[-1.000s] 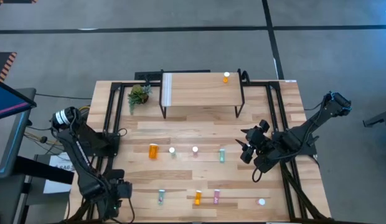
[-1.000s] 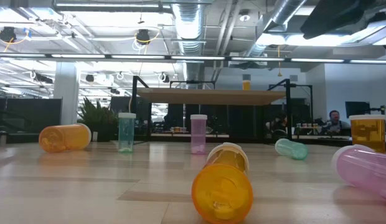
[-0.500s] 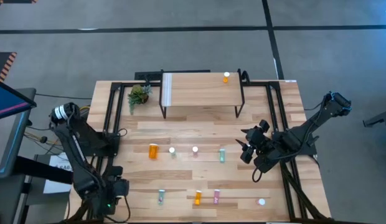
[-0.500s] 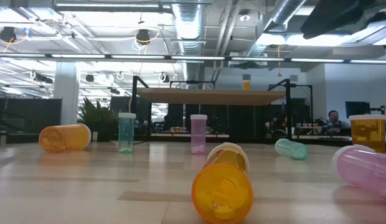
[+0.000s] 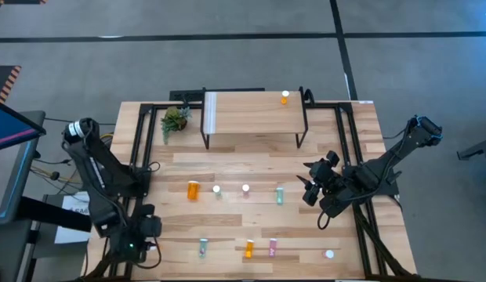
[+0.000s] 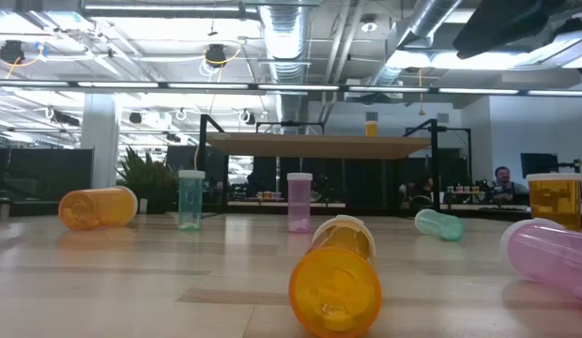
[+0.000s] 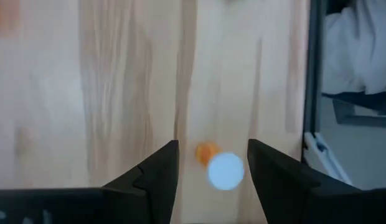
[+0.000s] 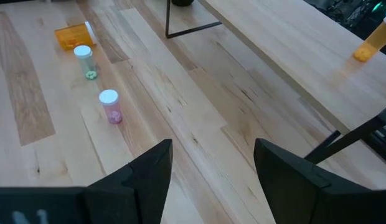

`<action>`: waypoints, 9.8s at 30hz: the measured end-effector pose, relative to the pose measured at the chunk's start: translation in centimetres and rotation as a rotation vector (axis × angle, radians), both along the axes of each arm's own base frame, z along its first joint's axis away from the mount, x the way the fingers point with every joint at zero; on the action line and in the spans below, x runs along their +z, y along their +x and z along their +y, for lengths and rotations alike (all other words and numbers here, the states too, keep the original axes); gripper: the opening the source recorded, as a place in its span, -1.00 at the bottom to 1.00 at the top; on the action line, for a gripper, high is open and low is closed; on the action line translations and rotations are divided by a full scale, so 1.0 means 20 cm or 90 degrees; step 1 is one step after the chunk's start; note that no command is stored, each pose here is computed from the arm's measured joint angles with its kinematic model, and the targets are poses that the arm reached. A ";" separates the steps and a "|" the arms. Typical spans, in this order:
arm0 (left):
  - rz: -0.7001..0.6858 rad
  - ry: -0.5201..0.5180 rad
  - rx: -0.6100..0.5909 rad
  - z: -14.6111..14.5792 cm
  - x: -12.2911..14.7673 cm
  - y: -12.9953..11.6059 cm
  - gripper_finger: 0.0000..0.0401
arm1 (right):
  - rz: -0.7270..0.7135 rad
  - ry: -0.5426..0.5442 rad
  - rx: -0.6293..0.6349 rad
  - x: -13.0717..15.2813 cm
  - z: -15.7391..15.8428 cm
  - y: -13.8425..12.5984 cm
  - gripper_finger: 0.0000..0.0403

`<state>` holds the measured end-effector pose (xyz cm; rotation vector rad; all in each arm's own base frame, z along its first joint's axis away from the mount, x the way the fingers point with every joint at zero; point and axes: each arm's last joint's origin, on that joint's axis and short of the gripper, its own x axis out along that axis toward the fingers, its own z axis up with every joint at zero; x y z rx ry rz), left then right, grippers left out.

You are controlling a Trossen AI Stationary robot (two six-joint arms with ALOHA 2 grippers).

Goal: Pick and place medicine bottles onto shelf by color
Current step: Put the left small orange pill bottle on the shelf aligned with the other small orange pill bottle

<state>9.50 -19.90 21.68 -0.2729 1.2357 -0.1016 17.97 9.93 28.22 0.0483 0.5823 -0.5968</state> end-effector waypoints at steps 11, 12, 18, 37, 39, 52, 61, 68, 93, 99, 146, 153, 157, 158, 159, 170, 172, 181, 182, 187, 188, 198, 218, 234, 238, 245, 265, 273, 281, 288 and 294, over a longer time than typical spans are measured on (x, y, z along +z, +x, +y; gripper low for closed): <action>0.006 -0.001 -0.010 0.00 -0.02 -0.01 -0.12 | -0.005 0.004 -0.001 0.00 0.00 0.00 0.23; 0.000 0.000 -0.022 0.00 -0.02 -0.01 -0.12 | -0.005 0.004 -0.001 0.00 0.00 0.00 0.23; -0.015 -0.008 -0.045 -0.02 -0.01 0.00 -0.12 | -0.005 0.004 -0.001 0.00 0.00 0.00 0.23; 0.091 0.035 -0.100 -0.12 -0.19 0.01 0.03 | -0.007 0.006 -0.001 0.00 0.00 0.00 0.23; 0.089 0.037 -0.106 -0.12 -0.19 0.02 -0.01 | -0.007 0.006 -0.001 0.00 0.00 0.00 0.23; 0.082 0.022 -0.102 -0.09 -0.15 0.04 -0.52 | -0.007 0.006 -0.001 0.00 0.00 0.00 0.23; -0.136 0.052 -0.113 0.09 0.06 0.15 -0.45 | -0.012 0.009 -0.001 0.00 0.00 0.01 0.23; -0.328 0.125 -0.070 0.36 0.26 0.29 -0.44 | -0.027 0.000 -0.008 0.01 0.00 0.01 0.23; -0.614 0.156 -0.111 0.83 0.42 0.73 -0.43 | -0.033 0.014 0.276 -0.05 0.12 0.40 0.23; -0.603 0.153 -0.113 0.82 0.36 0.81 -0.43 | 0.017 0.017 0.239 -0.14 -0.04 0.52 0.23; -0.629 0.177 -0.085 0.80 0.17 1.04 -0.43 | -0.289 -0.019 0.373 -0.37 -0.19 0.49 0.23; -0.628 0.177 -0.085 0.80 0.17 1.04 -0.43 | -0.300 -0.009 0.385 -0.34 -0.18 0.53 0.23; -0.628 0.177 -0.085 0.80 0.17 1.04 -0.43 | -0.305 -0.004 0.383 -0.34 -0.18 0.53 0.22; -0.628 0.177 -0.085 0.80 0.17 1.04 -0.43 | -0.307 -0.004 0.383 -0.33 -0.18 0.53 0.20; -0.628 0.177 -0.085 0.80 0.17 1.04 -0.43 | -0.307 -0.004 0.382 -0.33 -0.18 0.53 0.18; -0.628 0.177 -0.085 0.80 0.17 1.04 -0.43 | -0.304 -0.003 0.382 -0.34 -0.18 0.53 -0.31; -0.628 0.177 -0.086 0.80 0.17 1.04 -0.43 | -0.304 -0.003 0.382 -0.34 -0.18 0.53 -0.39; -0.630 0.199 -0.066 0.80 0.18 1.04 -0.33 | -0.309 -0.004 0.379 -0.33 -0.18 0.53 -0.43; -0.631 0.207 -0.066 0.80 0.18 1.04 -0.30 | -0.311 -0.004 0.379 -0.33 -0.18 0.53 -0.42; -0.659 0.237 -0.075 0.78 0.24 1.01 -0.17 | -0.327 -0.005 0.379 -0.32 -0.18 0.53 -0.41; -0.668 0.239 -0.079 0.77 0.26 1.00 -0.15 | -0.326 -0.005 0.379 -0.31 -0.18 0.52 -0.41; -0.780 0.261 -0.105 0.74 0.33 0.84 -0.13 | -0.380 -0.018 0.387 -0.23 -0.18 0.49 -0.42; -0.961 0.169 0.005 0.82 0.12 1.01 0.19 | -0.530 -0.080 0.402 -0.15 -0.14 0.49 -0.41; -1.031 0.165 0.018 0.79 0.10 1.16 0.18 | -0.511 -0.074 0.398 -0.16 -0.14 0.49 -0.41; -1.040 0.171 0.011 0.78 0.10 1.15 0.06 | -0.509 -0.070 0.392 -0.16 -0.15 0.50 -0.41; -1.051 0.180 0.002 0.76 0.11 1.15 -0.10 | -0.508 -0.063 0.387 -0.17 -0.16 0.50 -0.41; -1.047 0.181 0.001 0.76 0.11 1.15 -0.14 | -0.506 -0.053 0.382 -0.17 -0.17 0.50 -0.41; -1.045 0.182 0.000 0.76 0.11 1.15 -0.14 | -0.506 -0.053 0.382 -0.17 -0.17 0.50 -0.41; -1.038 0.182 -0.002 0.76 0.10 1.15 -0.14 | -0.506 -0.053 0.382 -0.17 -0.17 0.50 -0.41; -1.035 0.182 -0.003 0.76 0.10 1.15 -0.17 | -0.501 -0.057 0.381 -0.17 -0.18 0.50 -0.41; -1.035 0.183 -0.002 0.76 0.10 1.15 -0.29 | -0.496 -0.056 0.376 -0.18 -0.19 0.51 -0.41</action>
